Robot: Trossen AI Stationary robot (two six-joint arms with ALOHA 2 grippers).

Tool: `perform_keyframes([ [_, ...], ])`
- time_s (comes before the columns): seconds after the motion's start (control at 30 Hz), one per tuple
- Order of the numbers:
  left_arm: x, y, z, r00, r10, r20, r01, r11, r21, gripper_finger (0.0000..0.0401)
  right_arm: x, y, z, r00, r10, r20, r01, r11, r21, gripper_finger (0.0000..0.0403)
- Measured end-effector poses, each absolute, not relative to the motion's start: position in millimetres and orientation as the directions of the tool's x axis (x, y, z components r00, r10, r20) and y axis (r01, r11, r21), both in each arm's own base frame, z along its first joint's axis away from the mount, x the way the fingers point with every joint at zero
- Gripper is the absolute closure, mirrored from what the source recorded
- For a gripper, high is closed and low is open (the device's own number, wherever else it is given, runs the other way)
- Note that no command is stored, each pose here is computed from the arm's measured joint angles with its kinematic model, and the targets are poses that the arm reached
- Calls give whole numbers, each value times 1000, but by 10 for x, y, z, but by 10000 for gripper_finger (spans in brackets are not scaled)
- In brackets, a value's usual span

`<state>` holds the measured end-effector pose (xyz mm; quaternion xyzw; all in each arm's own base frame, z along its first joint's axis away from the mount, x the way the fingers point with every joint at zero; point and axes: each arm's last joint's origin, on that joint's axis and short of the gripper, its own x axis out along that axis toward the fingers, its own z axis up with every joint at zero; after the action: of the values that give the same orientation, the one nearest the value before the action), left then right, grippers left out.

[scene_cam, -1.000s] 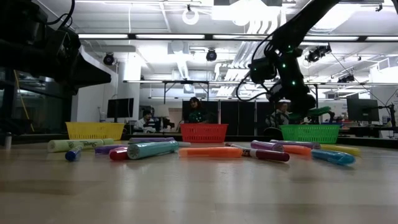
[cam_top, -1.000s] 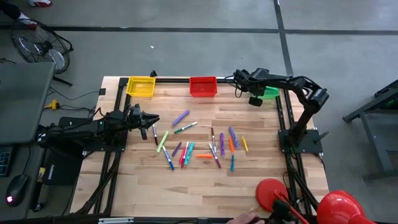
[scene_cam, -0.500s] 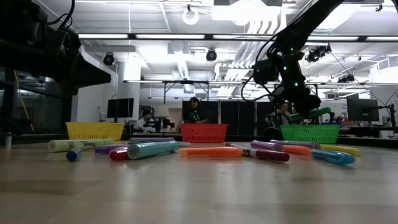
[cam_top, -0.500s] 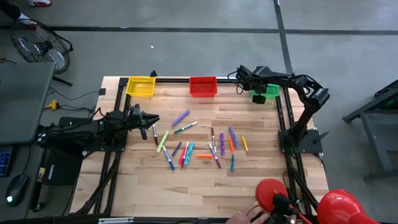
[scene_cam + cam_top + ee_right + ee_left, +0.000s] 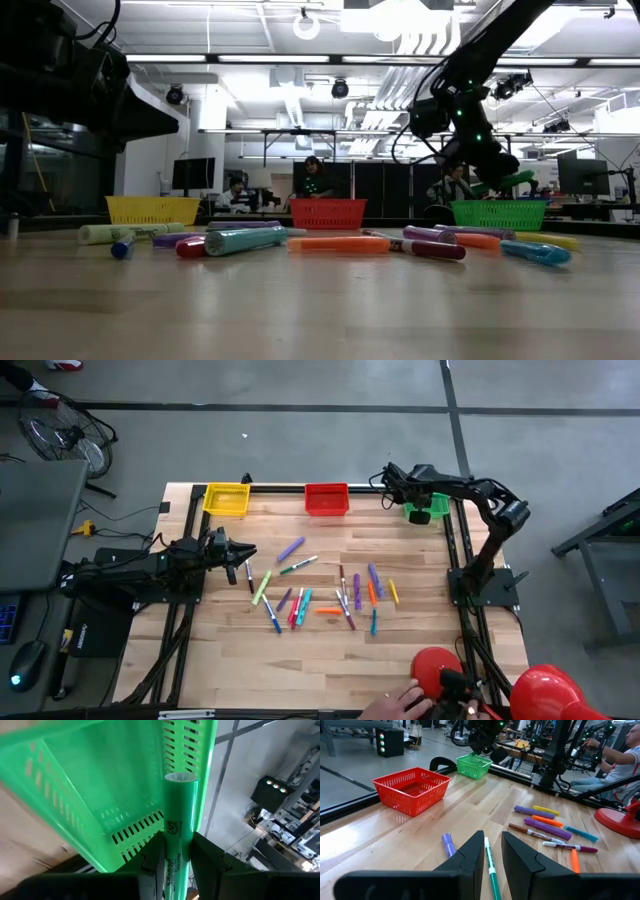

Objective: Pick & Place Markers
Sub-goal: Put the green highlighter into the green bin, then put the violet highlighter into the green bin

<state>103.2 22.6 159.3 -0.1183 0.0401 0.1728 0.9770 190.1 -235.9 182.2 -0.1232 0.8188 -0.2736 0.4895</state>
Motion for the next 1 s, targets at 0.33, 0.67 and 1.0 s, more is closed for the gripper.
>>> perform_keyframes([
  [0.33,1033,226,1592,937,328,-119,-347,912,-218,337,1958,-2448,1736,-497,-451,-742,63,833,-549,315],
  [0.67,1033,226,1591,937,328,-120,-347,912,-217,337,1955,-2570,1785,-478,-400,-782,159,836,-525,321],
  [1.0,1033,225,1592,937,328,-119,-347,912,-217,337,1949,-2558,1783,-467,-374,-801,168,852,-495,291],
])
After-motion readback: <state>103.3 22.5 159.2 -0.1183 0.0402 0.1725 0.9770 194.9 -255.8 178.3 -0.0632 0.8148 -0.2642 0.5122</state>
